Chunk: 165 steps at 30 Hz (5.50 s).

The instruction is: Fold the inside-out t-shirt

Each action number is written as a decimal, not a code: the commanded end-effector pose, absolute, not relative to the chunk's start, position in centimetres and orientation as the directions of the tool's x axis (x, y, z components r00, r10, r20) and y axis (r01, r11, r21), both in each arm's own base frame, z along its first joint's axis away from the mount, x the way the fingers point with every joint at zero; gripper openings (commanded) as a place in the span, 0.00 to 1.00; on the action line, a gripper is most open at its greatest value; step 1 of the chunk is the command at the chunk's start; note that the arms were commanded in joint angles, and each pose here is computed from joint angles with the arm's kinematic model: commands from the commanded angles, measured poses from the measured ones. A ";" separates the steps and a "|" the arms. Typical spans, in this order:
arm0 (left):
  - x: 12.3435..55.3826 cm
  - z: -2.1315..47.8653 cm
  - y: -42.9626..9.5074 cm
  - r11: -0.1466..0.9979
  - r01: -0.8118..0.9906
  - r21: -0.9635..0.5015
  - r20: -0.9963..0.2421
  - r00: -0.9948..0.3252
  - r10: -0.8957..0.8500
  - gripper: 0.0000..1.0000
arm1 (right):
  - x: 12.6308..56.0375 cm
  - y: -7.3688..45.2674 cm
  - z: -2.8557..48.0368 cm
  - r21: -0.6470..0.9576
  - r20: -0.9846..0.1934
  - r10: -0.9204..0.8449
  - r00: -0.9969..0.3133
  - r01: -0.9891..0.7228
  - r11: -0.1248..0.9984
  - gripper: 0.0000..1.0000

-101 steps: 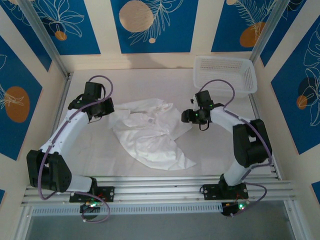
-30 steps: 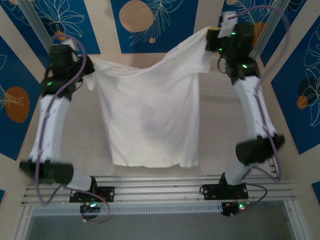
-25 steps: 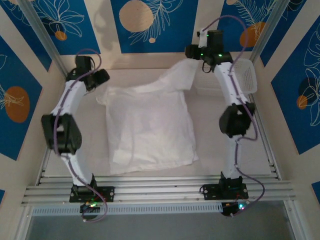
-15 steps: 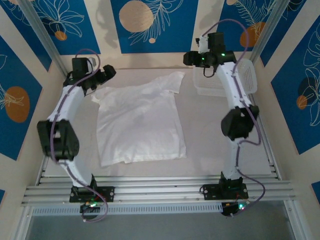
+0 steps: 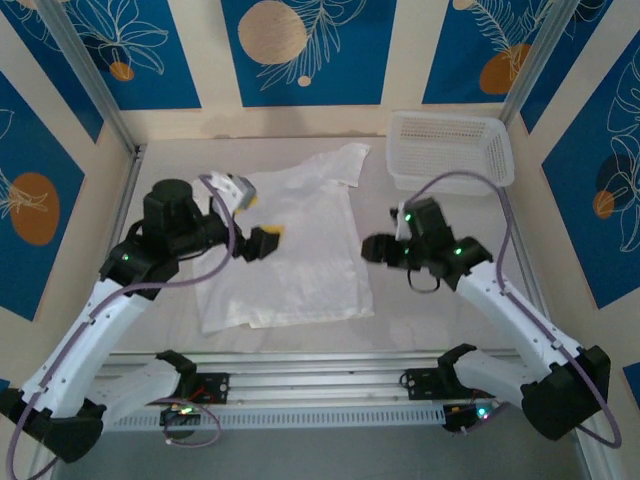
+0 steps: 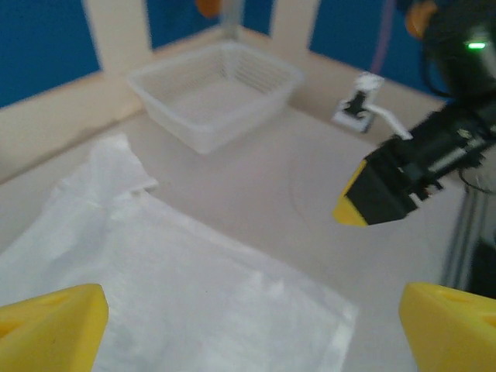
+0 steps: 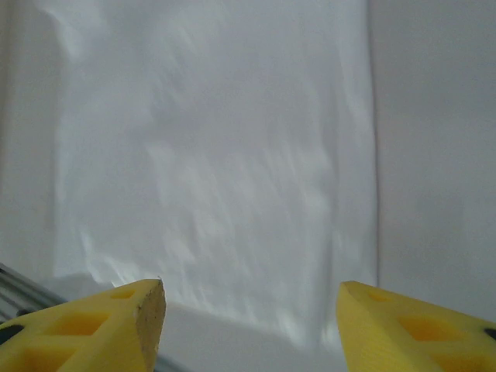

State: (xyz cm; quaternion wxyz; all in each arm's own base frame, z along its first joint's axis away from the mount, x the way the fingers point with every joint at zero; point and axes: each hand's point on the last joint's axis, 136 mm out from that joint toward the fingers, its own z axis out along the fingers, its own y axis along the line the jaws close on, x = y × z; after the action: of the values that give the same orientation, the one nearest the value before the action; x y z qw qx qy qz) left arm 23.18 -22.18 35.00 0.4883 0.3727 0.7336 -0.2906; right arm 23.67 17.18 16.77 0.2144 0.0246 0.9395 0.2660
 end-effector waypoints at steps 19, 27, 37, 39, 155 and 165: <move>16.5 20.6 -26.3 0.213 0.977 0.020 -0.746 -0.127 0.654 0.99 | 19.2 22.0 3.1 0.390 0.010 0.259 -0.966 0.242 0.889 0.44; 16.6 19.1 -26.8 0.226 0.974 -0.015 -0.747 -0.161 0.645 0.99 | 19.1 21.5 3.9 0.378 -0.014 0.244 -0.970 0.220 0.899 0.31; 17.0 18.1 -27.4 0.224 0.974 -0.017 -0.739 -0.163 0.654 0.99 | 19.0 22.4 3.7 0.387 0.017 0.223 -0.975 0.212 0.897 0.00; 16.9 17.1 -27.3 0.228 0.973 -0.021 -0.723 -0.173 0.669 0.99 | 18.9 22.5 4.5 0.395 0.018 0.218 -0.976 0.207 0.895 0.00; 29.7 38.9 -28.7 0.587 0.564 -0.581 -0.712 -0.701 -0.032 0.03 | 35.8 37.0 19.0 -0.516 -0.849 -0.495 0.186 -0.493 0.701 0.00; 29.9 44.2 -29.1 0.526 0.599 -0.604 -0.746 -0.656 -0.111 0.02 | 35.5 37.7 8.6 -0.084 -0.818 -0.416 -0.397 -0.634 0.769 0.00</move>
State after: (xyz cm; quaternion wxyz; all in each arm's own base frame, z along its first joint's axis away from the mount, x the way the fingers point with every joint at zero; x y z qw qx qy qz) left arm 30.30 -28.52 41.06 0.3695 0.1474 0.8105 -0.4299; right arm 38.90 36.86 15.59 0.5617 -0.3261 0.7550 0.0899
